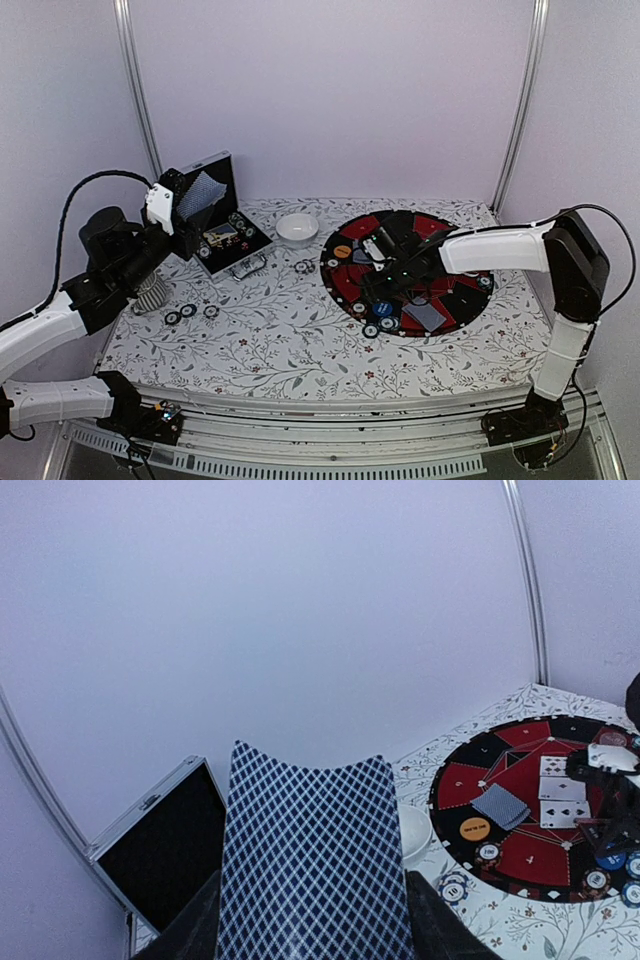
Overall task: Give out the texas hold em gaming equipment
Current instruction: Place the all-in button in the small blind area, then pick up the poker card from the face-down deck piles.
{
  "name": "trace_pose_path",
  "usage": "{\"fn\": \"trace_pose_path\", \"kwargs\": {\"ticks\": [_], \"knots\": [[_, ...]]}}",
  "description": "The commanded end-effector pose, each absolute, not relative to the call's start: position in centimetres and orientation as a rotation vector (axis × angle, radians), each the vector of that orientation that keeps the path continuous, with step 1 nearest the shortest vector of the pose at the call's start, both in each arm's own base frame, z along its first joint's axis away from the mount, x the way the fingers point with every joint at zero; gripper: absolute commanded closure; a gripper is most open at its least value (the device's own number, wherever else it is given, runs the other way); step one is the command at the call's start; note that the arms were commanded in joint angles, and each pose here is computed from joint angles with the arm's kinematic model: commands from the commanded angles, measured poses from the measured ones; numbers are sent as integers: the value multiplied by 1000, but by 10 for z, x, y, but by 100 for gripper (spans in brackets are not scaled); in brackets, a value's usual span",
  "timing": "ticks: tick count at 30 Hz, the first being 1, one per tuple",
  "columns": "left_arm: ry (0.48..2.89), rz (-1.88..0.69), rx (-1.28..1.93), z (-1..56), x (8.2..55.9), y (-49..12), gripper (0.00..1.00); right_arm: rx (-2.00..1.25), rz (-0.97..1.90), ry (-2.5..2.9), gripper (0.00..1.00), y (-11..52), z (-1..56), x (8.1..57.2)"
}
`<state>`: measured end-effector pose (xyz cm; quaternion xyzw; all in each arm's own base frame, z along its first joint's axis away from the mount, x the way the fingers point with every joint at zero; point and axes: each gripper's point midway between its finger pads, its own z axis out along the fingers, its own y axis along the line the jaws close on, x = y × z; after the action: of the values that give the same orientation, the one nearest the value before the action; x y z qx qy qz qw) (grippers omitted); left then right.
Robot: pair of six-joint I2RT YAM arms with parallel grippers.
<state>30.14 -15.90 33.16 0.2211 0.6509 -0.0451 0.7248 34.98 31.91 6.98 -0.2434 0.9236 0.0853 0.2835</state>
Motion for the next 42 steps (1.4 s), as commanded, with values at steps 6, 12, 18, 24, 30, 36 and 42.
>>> {"fn": "trace_pose_path", "kwargs": {"ticks": [6, 12, 18, 24, 30, 36, 42], "knots": [[1415, -110, 466, 344, 304, -157, 49, -322, 118, 2530, 50, 200, 73, 319], [1415, -114, 468, 344, 304, -158, 49, -70, 77, 2577, 50, 132, 58, 311], [1412, -117, 469, 345, 304, -158, 49, -1, 71, 2584, 51, 114, 48, 319], [1414, -109, 466, 345, 304, -157, 49, -16, 151, 2570, 51, 129, 62, 331], [1408, -128, 493, 344, 302, -162, 49, -36, 239, 2469, 45, 140, 118, 341], [1320, -378, 751, 339, 271, -212, 50, -279, 592, 2239, 22, 190, 215, 336], [1220, -518, 964, 331, 233, -245, 51, -596, 961, 1964, 1, 278, 297, 292]]}}
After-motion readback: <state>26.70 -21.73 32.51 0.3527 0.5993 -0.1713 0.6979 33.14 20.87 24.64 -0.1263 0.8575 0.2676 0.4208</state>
